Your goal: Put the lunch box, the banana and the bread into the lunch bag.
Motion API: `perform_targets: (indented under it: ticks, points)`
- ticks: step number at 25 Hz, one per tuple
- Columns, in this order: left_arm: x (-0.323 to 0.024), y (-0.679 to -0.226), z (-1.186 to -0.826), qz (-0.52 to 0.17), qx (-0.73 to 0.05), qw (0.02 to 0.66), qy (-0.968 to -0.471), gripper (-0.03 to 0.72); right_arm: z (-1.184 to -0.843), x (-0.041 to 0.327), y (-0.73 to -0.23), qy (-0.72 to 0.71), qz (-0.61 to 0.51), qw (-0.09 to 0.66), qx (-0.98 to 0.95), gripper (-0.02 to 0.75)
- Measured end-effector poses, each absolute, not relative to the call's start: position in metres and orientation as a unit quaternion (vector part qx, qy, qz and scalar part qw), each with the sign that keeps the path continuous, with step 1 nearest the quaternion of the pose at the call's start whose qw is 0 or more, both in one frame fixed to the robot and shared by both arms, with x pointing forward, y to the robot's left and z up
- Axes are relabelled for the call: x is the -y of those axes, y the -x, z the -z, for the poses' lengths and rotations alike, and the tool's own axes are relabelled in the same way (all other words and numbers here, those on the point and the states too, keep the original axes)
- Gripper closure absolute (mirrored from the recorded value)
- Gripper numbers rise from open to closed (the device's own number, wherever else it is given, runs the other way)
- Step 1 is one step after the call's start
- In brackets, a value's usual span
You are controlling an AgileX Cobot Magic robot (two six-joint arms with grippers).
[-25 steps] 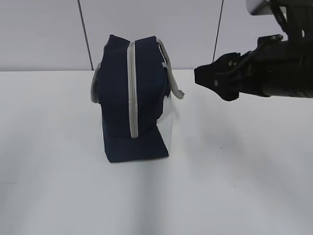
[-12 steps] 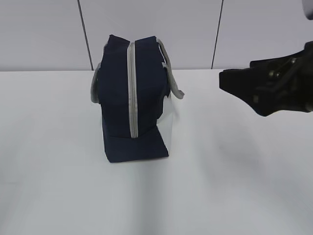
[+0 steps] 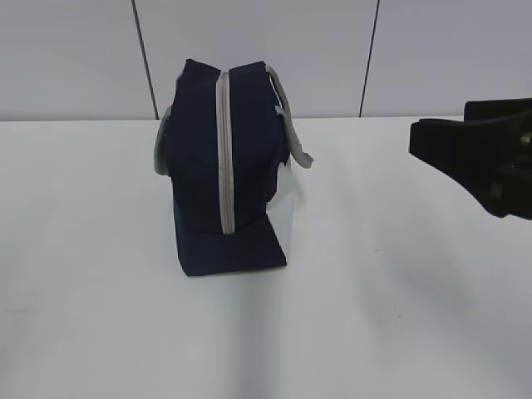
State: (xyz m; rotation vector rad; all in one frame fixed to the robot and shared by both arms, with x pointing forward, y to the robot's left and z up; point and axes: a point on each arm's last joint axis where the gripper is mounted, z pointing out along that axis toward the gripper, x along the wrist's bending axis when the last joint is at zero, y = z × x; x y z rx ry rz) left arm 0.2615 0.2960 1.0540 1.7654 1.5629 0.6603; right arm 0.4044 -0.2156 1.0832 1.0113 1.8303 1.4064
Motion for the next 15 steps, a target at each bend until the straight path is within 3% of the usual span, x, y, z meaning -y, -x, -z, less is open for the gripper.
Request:
perform_targets:
  ticks: [15]
  points:
    - [-0.296,-0.261,-1.054,-0.254,-0.601,0.340,-0.678,0.307,-1.049,0.228,-0.375,-0.392,-0.523,0.290,-0.699,0.229]
